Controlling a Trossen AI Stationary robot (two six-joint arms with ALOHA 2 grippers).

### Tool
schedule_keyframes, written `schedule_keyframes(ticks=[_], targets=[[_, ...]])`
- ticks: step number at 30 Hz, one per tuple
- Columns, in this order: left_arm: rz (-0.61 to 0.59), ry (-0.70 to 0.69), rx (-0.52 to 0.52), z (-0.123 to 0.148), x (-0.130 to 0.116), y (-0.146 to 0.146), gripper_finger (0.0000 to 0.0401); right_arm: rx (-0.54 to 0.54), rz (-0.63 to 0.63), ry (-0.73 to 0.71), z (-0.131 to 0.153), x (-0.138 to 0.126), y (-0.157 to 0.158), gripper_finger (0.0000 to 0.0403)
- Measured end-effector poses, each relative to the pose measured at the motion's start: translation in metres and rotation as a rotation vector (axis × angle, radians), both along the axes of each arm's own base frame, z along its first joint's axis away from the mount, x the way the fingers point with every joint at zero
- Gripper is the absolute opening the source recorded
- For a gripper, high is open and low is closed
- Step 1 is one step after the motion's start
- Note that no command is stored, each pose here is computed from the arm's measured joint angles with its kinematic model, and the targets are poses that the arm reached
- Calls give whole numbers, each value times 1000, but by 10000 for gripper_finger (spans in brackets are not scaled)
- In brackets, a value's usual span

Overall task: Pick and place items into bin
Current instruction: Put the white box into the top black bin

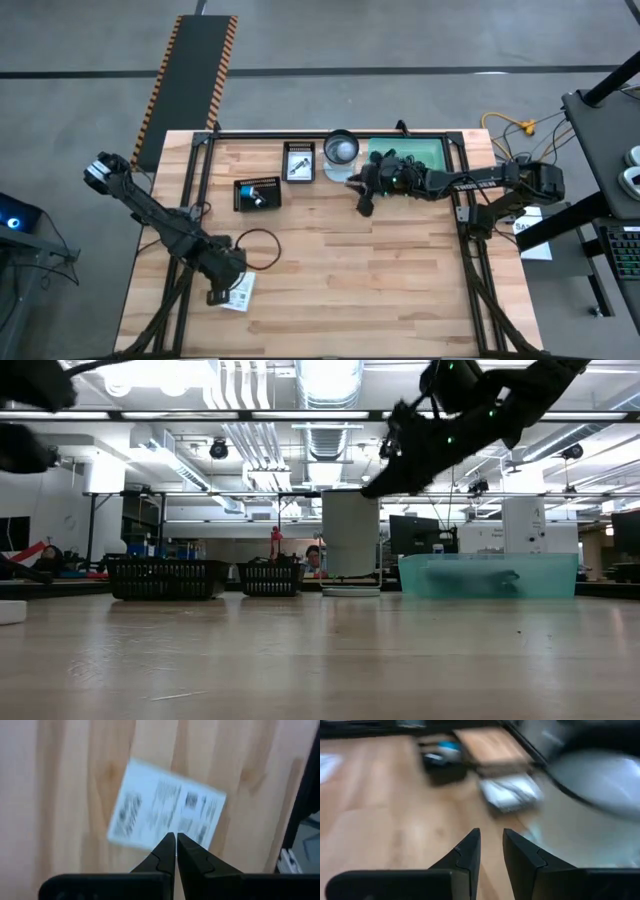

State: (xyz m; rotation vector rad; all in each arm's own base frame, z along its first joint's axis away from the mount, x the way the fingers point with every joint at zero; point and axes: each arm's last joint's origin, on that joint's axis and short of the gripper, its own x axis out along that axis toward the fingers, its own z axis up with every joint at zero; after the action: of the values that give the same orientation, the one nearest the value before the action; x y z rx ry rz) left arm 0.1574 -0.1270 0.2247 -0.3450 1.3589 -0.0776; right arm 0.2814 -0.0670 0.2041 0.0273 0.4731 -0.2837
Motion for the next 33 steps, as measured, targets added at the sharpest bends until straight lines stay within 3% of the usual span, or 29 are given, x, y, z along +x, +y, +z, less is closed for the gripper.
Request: schedule_keyframes(ticks=[7,14,20,25,33], targets=[[299,166,-86,-8,-5,-3,0,-361,353,-122,1,26,59,62],[496,252,-118,-10,-7,-2,0,-590,605,-107,-27,60,111,65],[669,345,-89,-21,-16,0,0,-685,714,-109,-36,99,148,94],[715,371,-125,-33,-18,-2,0,-770,789,-69,-39,129,167,124],[742,340,-165,-45,-14,-6,0,-715,915,34,-47,175,181,141]])
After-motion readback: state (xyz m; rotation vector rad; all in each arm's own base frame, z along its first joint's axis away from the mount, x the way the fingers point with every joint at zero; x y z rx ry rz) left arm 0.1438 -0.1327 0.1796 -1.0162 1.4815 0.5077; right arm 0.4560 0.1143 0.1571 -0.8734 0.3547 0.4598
